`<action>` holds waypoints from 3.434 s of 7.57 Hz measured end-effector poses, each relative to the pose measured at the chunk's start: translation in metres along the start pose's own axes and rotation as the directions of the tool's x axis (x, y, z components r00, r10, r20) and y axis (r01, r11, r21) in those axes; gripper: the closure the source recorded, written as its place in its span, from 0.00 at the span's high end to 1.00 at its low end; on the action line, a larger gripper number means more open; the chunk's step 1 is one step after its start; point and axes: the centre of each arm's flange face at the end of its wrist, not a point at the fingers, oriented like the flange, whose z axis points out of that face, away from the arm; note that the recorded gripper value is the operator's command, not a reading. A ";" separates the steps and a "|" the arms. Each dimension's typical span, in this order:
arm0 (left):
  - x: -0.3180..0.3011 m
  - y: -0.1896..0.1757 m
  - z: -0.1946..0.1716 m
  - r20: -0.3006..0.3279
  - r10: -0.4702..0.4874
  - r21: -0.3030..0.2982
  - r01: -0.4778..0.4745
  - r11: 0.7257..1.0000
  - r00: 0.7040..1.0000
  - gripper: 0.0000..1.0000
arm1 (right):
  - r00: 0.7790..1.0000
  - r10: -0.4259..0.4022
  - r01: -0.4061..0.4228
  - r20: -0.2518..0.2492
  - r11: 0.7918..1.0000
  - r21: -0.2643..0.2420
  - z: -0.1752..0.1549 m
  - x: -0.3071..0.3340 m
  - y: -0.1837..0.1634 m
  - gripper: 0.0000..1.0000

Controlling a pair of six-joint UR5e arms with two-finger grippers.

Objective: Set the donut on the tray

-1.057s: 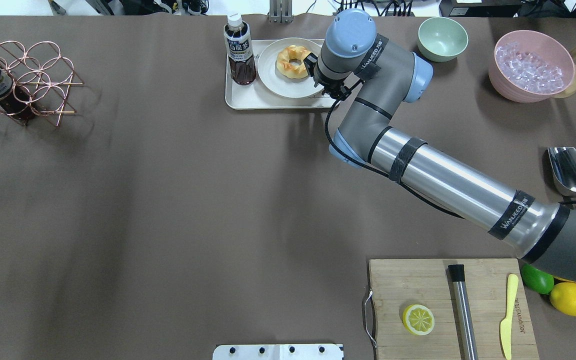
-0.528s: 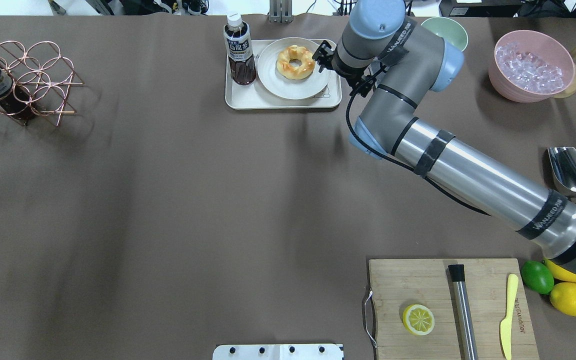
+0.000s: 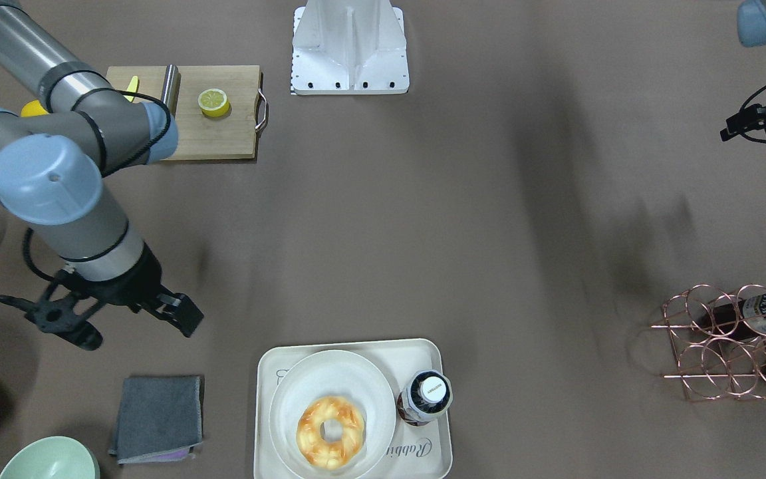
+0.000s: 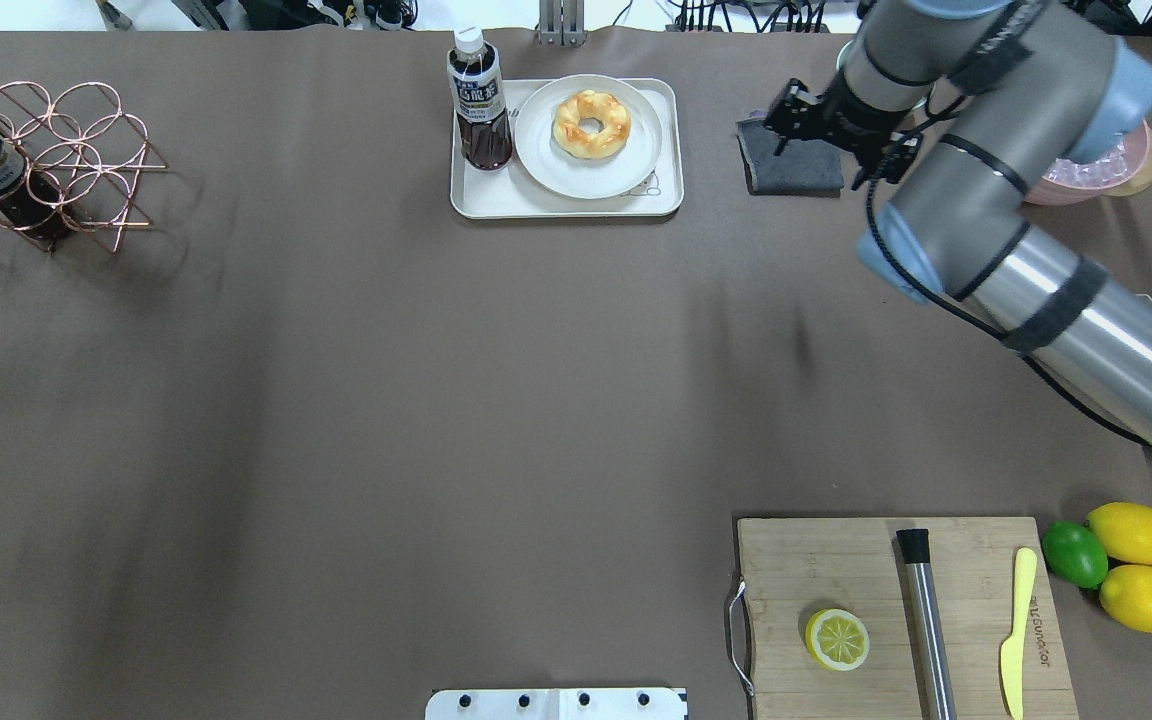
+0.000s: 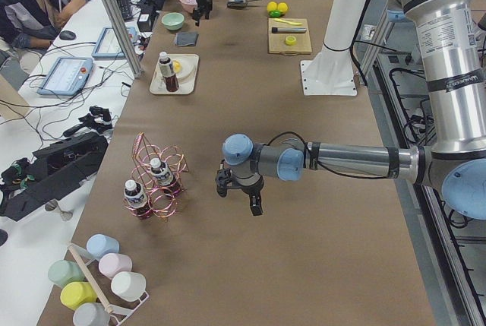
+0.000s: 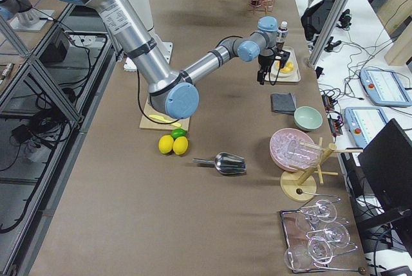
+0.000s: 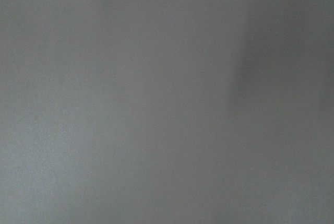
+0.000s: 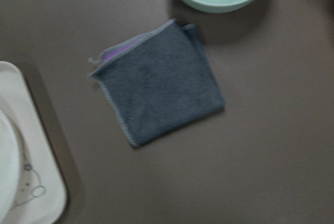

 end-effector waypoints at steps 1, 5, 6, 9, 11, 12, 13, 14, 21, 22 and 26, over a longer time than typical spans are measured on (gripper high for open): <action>0.002 0.000 0.000 -0.014 0.000 -0.005 0.000 1.000 1.000 0.98 | 0.998 -0.051 0.051 -0.022 0.999 -0.010 -0.017 0.046 -0.009 1.00; 0.005 0.000 -0.001 -0.032 0.003 -0.009 -0.003 1.000 0.999 0.98 | 0.958 -0.271 0.266 -0.096 0.962 -0.065 -0.053 0.244 -0.053 1.00; 0.006 0.000 -0.002 -0.032 0.004 -0.008 -0.005 1.000 0.999 0.98 | 0.938 -0.335 0.327 -0.094 0.941 -0.092 -0.060 0.294 -0.067 1.00; 0.006 0.000 -0.002 -0.033 0.005 -0.007 -0.005 1.000 0.999 0.98 | 0.879 -0.469 0.456 -0.084 0.879 -0.139 -0.078 0.428 -0.090 1.00; 0.006 0.001 -0.002 -0.033 0.005 -0.007 -0.005 1.000 0.999 0.98 | 0.854 -0.512 0.497 -0.088 0.854 -0.153 -0.083 0.487 -0.101 1.00; 0.007 0.000 -0.003 -0.034 0.006 -0.007 -0.006 1.000 0.999 0.98 | 0.850 -0.520 0.504 -0.090 0.850 -0.154 -0.087 0.507 -0.101 1.00; 0.008 0.000 -0.003 -0.034 0.007 -0.006 -0.007 1.000 0.999 0.98 | 0.845 -0.527 0.510 -0.092 0.845 -0.158 -0.087 0.521 -0.098 1.00; 0.008 0.000 -0.004 -0.035 0.008 -0.005 -0.008 1.000 0.999 0.98 | 0.842 -0.530 0.512 -0.102 0.844 -0.163 -0.086 0.530 -0.095 1.00; 0.012 -0.002 -0.002 -0.034 0.015 -0.010 -0.016 1.000 0.999 0.98 | 0.852 -0.512 0.490 -0.111 0.853 -0.177 -0.080 0.548 -0.092 1.00; 0.014 -0.001 0.000 -0.033 0.019 -0.015 -0.020 1.000 0.999 0.98 | 0.850 -0.515 0.493 -0.110 0.852 -0.177 -0.081 0.548 -0.090 1.00; 0.016 -0.002 0.001 -0.031 0.026 -0.016 -0.027 1.000 0.999 0.98 | 0.847 -0.519 0.497 -0.113 0.850 -0.174 -0.082 0.547 -0.091 1.00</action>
